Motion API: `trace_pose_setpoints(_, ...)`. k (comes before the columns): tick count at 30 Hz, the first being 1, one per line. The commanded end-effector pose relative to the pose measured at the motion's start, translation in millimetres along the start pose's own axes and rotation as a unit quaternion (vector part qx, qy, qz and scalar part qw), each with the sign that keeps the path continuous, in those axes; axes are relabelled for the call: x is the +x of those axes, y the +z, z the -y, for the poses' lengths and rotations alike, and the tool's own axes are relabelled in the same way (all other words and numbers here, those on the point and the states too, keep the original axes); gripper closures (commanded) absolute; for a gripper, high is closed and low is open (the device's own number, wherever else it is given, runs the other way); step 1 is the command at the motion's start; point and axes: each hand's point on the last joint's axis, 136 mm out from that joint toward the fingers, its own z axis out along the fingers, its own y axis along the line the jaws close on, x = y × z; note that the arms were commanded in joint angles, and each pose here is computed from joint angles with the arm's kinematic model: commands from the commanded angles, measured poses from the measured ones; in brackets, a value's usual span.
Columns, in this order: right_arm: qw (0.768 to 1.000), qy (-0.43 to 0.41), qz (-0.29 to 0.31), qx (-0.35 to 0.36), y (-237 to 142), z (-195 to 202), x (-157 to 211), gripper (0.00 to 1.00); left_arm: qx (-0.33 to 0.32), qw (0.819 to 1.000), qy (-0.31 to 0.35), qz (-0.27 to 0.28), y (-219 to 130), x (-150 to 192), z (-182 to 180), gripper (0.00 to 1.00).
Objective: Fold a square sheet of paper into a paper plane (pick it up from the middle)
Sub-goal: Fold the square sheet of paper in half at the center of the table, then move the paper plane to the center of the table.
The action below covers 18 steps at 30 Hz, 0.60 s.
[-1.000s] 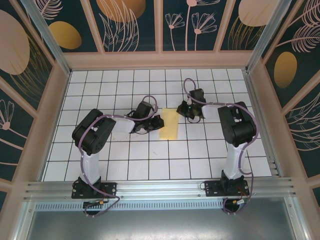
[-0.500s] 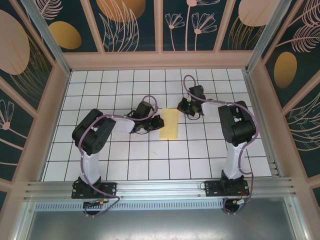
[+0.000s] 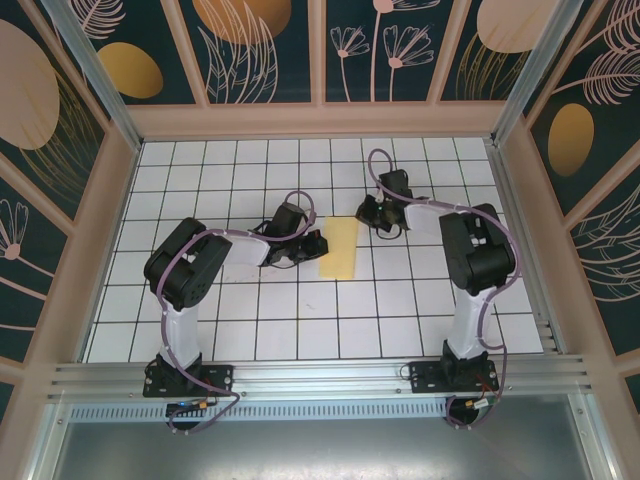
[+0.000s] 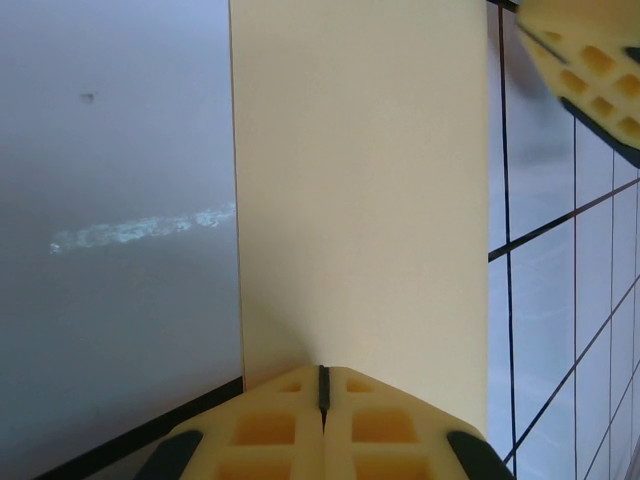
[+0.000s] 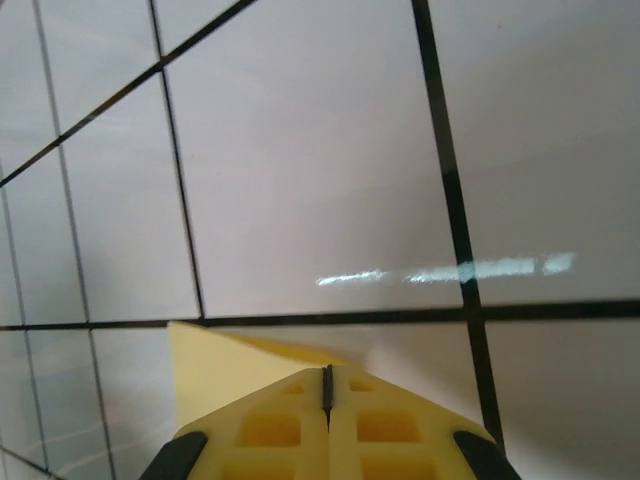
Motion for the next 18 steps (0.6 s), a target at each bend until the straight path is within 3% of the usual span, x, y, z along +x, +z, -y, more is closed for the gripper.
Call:
trace_pose_setpoints(1,1.0,-0.023,0.006,-0.018,-24.2,-19.8,13.3,0.98,-0.127,0.99,-0.037,-0.042,5.9,38.3,-75.3,0.93)
trace_pose_setpoints(7,0.999,-0.012,-0.042,-0.016,-15.8,-11.6,67.9,0.97,-0.109,0.993,-0.038,-0.032,2.3,29.9,-61.7,0.93)
trace_pose_setpoints(18,0.995,-0.023,-0.094,-0.008,7.2,0.7,100.2,0.97,-0.04,0.999,-0.026,0.013,-28.0,1.3,-3.6,0.88)
